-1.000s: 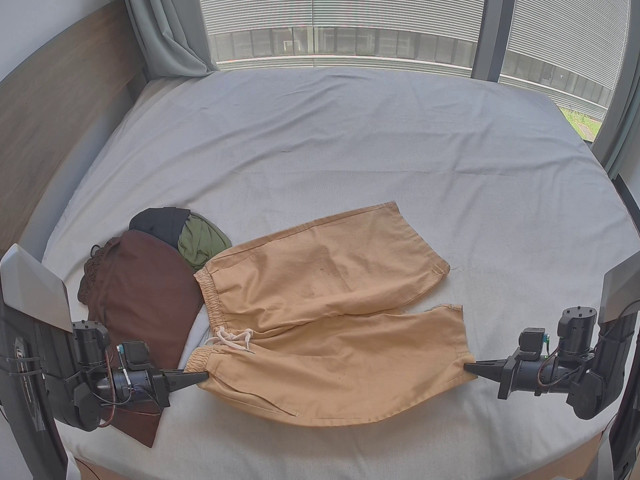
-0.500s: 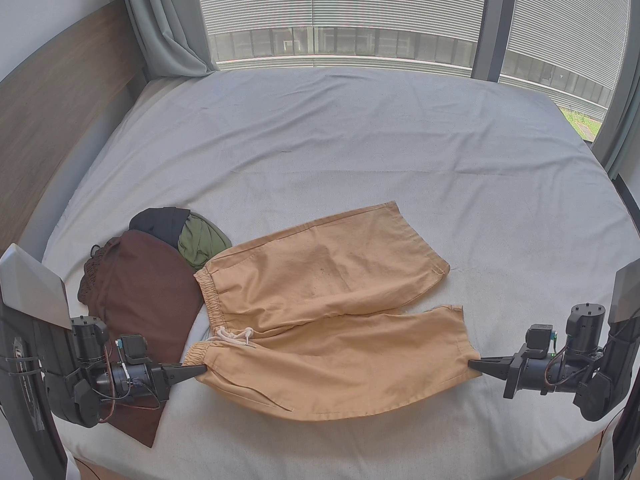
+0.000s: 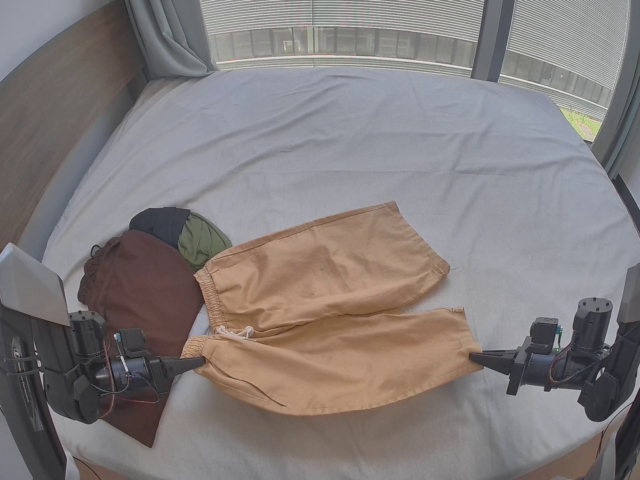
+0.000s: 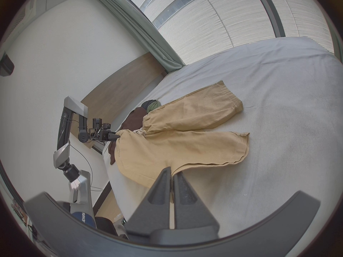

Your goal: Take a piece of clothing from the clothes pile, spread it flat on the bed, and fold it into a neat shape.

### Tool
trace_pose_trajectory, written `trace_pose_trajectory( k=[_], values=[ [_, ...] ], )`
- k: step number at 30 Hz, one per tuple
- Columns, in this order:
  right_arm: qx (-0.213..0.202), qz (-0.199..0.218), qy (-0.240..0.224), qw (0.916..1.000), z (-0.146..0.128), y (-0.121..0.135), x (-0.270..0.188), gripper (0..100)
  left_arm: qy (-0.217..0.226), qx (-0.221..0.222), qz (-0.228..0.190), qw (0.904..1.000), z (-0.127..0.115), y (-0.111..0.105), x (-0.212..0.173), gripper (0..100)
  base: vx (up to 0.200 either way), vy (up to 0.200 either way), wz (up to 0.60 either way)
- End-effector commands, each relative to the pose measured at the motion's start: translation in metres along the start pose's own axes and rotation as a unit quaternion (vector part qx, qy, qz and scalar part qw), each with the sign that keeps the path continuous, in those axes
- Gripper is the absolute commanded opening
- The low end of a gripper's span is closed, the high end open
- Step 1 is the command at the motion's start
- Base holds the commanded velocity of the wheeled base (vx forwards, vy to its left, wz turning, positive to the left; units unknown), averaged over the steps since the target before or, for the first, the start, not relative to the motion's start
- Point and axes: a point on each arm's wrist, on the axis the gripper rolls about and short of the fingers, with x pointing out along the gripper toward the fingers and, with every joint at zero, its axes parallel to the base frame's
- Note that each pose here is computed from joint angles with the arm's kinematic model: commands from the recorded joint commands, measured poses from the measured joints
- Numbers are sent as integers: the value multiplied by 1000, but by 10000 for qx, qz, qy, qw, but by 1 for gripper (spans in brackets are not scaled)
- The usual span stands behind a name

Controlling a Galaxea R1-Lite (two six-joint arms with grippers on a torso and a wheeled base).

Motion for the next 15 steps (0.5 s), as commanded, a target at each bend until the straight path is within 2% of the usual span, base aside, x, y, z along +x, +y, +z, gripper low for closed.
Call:
trace_pose_trajectory(
  k=[1, 8, 15],
  values=[
    [-26, 24, -207, 9998, 10, 0, 2, 0, -122, -11, -11, 9999, 9, -5, -3, 0, 0, 0, 0],
    [94, 52, -505, 9987, 25, 0, 4, 0, -215, -77, -33, 9997, 16, -10, -6, 0, 0, 0, 0],
    [18, 75, -645, 9979, 33, -1, 8, 0, -232, -67, -29, 9997, 17, -9, -5, 0, 0, 0, 0]
  ],
)
